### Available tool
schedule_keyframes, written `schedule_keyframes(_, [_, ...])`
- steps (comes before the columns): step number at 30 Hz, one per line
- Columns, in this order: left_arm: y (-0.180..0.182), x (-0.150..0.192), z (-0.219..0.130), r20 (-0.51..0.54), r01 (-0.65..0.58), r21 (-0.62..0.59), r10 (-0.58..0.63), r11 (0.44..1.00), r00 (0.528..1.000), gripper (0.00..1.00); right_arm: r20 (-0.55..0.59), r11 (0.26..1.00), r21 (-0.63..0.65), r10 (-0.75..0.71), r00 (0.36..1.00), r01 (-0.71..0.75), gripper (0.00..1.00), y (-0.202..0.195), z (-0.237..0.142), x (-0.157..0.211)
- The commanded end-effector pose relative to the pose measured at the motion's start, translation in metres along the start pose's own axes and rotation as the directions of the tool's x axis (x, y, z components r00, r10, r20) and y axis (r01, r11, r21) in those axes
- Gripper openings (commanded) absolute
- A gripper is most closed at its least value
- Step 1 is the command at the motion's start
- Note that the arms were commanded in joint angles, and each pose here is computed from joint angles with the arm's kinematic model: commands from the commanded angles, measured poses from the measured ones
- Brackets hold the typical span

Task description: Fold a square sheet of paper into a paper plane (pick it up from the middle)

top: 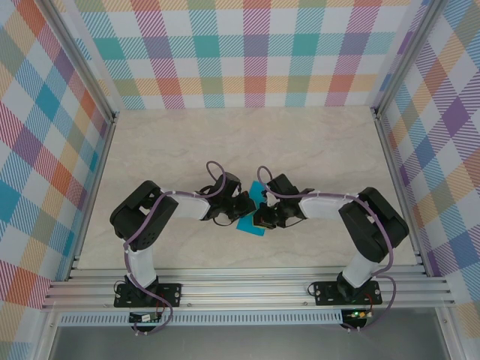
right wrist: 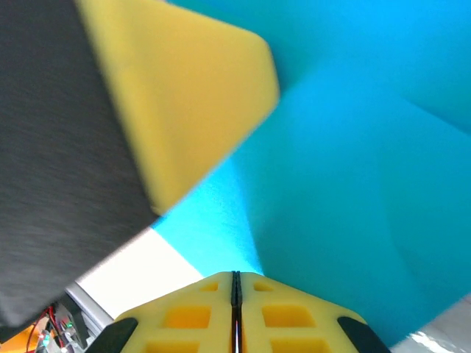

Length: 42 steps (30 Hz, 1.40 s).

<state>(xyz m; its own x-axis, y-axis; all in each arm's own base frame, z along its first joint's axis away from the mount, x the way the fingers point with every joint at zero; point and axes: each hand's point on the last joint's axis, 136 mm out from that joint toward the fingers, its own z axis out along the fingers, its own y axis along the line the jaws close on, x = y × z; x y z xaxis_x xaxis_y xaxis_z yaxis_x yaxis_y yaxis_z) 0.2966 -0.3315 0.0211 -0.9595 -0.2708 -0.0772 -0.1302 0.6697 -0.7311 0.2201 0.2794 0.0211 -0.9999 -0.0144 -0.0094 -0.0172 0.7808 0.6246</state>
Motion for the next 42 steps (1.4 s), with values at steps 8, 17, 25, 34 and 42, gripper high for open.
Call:
schedule_keyframes(8, [0.032, 0.014, 0.007, -0.058, 0.009, -0.084, -0.014, 0.996, 0.998, 0.0, -0.034, 0.999, 0.052, 0.015, 0.999, -0.014, 0.11, -0.023, 0.009, 0.016])
schedule_keyframes(17, [0.033, 0.014, 0.007, -0.057, 0.01, -0.087, -0.015, 0.996, 0.998, 0.0, -0.008, 0.996, -0.058, -0.063, 0.998, 0.063, 0.12, 0.019, -0.017, 0.009])
schedule_keyframes(25, [0.033, 0.015, 0.007, -0.058, 0.009, -0.084, -0.014, 0.996, 0.998, 0.0, -0.054, 0.999, -0.025, -0.037, 0.998, 0.035, 0.1, 0.002, -0.001, 0.015])
schedule_keyframes(34, [0.034, 0.015, 0.007, -0.059, 0.008, -0.088, -0.014, 0.996, 0.998, 0.0, -0.086, 0.998, 0.059, 0.001, 0.996, 0.004, 0.1, -0.036, 0.011, 0.034])
schedule_keyframes(42, [0.036, 0.016, 0.007, -0.06, 0.01, -0.096, -0.016, 0.995, 0.998, 0.0, -0.064, 0.999, -0.013, -0.044, 0.997, 0.043, 0.11, -0.018, -0.001, 0.035])
